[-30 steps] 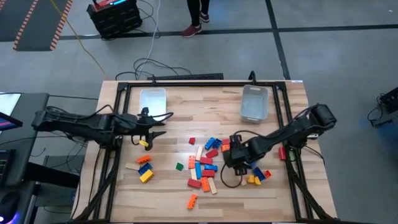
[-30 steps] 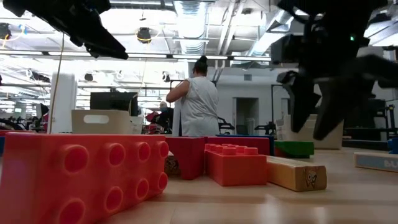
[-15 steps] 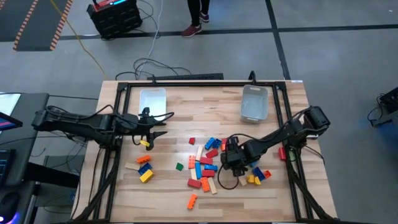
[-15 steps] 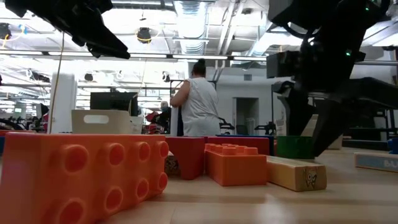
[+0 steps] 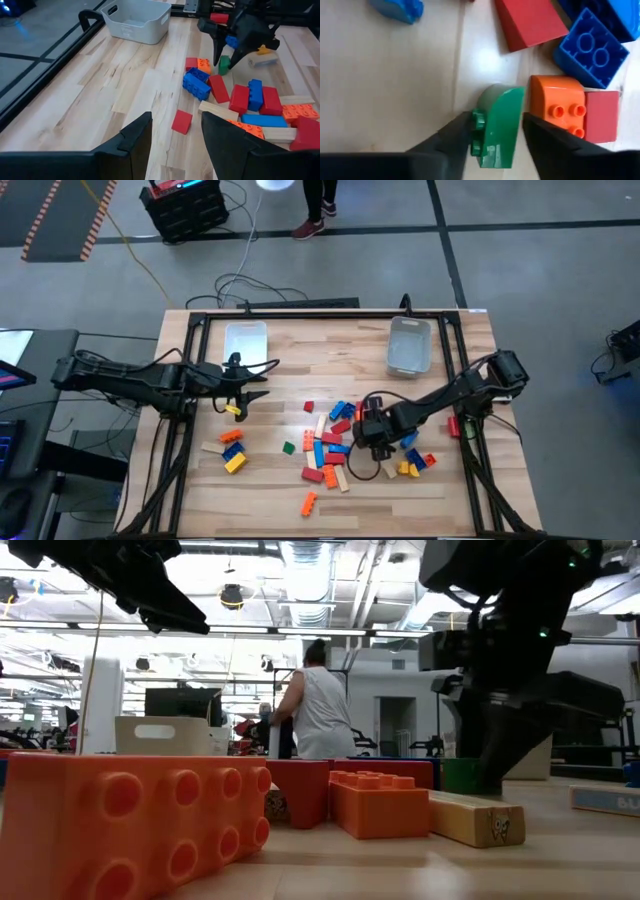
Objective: Sort blocks by size
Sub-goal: Put the small green game piece into the gray bin
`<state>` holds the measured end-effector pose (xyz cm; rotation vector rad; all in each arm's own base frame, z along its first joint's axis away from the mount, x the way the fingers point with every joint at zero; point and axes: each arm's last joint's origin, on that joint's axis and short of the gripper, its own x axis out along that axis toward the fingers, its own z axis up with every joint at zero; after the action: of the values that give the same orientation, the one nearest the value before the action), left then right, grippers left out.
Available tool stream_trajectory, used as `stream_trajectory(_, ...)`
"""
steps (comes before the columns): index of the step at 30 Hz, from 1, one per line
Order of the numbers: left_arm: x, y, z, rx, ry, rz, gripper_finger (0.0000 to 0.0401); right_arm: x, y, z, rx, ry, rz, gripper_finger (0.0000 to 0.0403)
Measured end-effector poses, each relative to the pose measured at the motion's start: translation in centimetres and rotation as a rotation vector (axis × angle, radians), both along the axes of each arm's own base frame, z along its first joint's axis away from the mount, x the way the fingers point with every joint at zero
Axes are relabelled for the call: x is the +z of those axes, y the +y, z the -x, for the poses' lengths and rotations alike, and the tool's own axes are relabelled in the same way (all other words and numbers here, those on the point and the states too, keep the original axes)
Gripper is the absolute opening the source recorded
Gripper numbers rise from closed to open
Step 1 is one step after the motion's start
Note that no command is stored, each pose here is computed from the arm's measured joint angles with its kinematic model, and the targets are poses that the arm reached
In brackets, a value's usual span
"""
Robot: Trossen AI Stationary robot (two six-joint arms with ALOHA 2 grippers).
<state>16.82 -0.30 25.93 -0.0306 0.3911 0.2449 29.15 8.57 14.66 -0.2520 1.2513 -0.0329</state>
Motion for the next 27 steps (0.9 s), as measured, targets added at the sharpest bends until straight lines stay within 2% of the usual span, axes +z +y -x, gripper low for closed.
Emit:
stream_trajectory(4, 0.0, 0.0, 0.0, 0.002, 0.001, 0.005, 0.0167, 0.1, -0.2, 0.2, 0.003, 0.029, 0.003, 0.0116)
stream_trajectory(8, 0.0, 0.0, 0.0, 0.008, -0.002, 0.019, 0.0167, 1.7, -0.9, 0.7, -0.019, 0.098, 0.019, 0.0115)
stream_trajectory(14, -0.1, 0.0, 0.0, 0.015, 0.002, 0.034, 0.0167, 6.5, -2.5, 2.4, -0.078, 0.020, 0.119, 0.0115)
stream_trajectory(21, -0.2, 0.0, 0.1, 0.018, 0.005, 0.041, 0.0167, 11.4, -7.1, 6.5, -0.332, -0.056, 0.212, 0.0123)
stream_trajectory(27, -0.1, 0.0, 0.0, 0.020, -0.006, 0.045, 0.0167, 12.9, -12.3, 8.4, -0.543, -0.067, 0.209, 0.0128)
